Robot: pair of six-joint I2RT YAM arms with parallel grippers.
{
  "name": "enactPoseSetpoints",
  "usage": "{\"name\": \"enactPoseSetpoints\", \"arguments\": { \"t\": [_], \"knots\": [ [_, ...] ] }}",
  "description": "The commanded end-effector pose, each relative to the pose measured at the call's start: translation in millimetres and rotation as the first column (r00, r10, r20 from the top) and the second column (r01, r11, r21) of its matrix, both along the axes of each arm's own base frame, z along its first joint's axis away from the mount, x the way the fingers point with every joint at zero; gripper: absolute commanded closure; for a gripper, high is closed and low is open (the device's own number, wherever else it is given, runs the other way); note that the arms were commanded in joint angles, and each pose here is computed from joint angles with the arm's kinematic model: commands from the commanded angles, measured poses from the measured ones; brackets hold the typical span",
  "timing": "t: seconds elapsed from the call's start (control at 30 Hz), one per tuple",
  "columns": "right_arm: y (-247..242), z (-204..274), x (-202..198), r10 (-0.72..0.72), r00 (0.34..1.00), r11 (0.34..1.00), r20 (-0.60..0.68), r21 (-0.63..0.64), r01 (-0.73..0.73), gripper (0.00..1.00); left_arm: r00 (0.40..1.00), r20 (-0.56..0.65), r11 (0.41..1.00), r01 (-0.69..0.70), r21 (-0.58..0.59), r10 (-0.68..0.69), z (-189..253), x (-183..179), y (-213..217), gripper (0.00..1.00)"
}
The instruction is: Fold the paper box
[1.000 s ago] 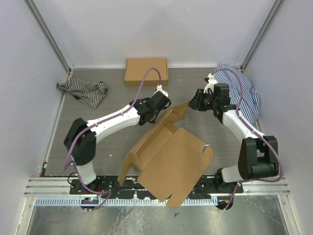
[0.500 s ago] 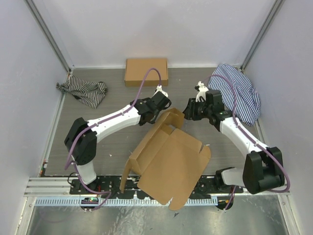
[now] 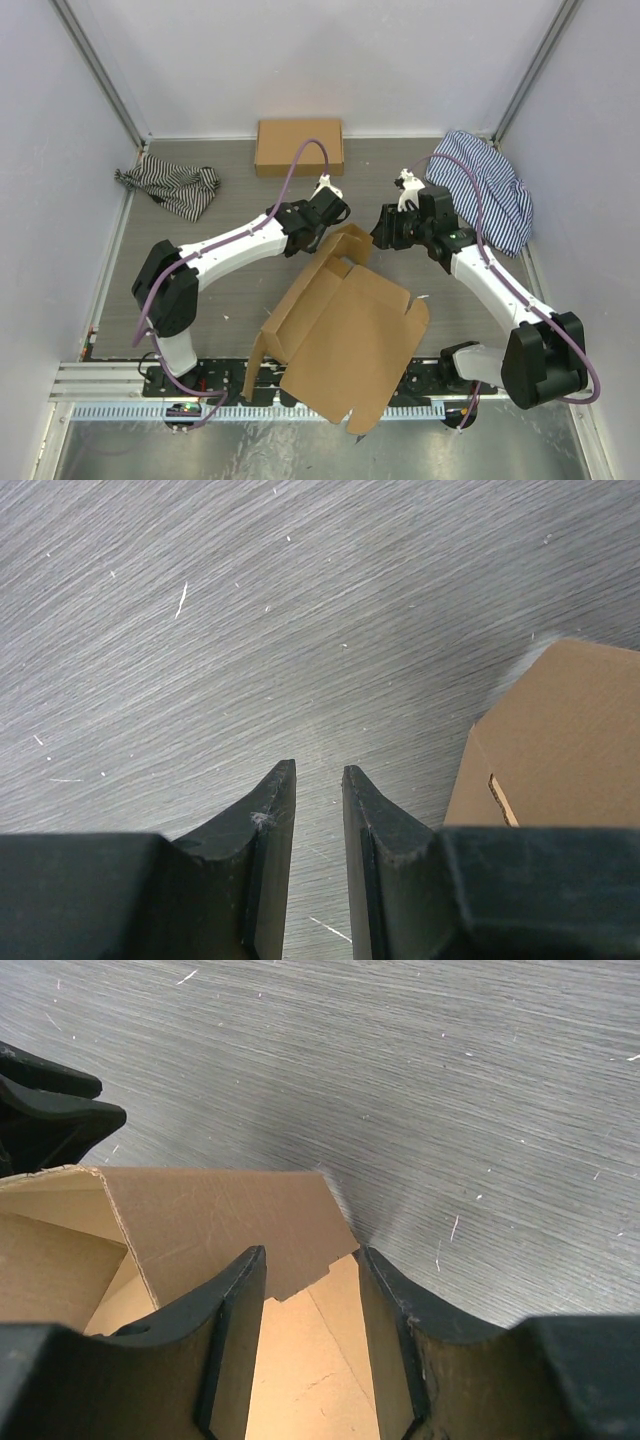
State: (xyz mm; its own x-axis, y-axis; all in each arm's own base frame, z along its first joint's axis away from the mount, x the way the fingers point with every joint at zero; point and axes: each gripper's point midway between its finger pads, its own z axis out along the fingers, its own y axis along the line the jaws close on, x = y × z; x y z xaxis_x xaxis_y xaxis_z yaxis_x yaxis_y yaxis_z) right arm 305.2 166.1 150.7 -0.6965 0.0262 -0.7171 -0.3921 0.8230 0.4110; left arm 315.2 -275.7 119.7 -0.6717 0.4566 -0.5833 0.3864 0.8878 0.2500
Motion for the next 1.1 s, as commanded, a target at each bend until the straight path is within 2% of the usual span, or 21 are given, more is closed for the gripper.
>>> {"name": "enactPoseSetpoints", "arguments": {
  "t": [0.0,0.7,1.07],
  "knots": [
    [6,21,9,0.025,0.996,1.000,0.081,0.014,-0.026,0.52,1.000,0.022,1.000,-0.012,0.011,0.012,6,-2,6,0.68],
    [25,30,46,0.028,0.996,0.999,0.087,0.032,-0.031,0.52,0.999,0.033,0.999,-0.043,0.033,0.042,6,-2,21,0.67],
    [34,45,36,0.055,0.993,0.997,0.104,0.049,-0.061,0.52,0.997,0.035,0.997,-0.071,0.029,0.070,7,-2,39,0.67]
  ]
}}
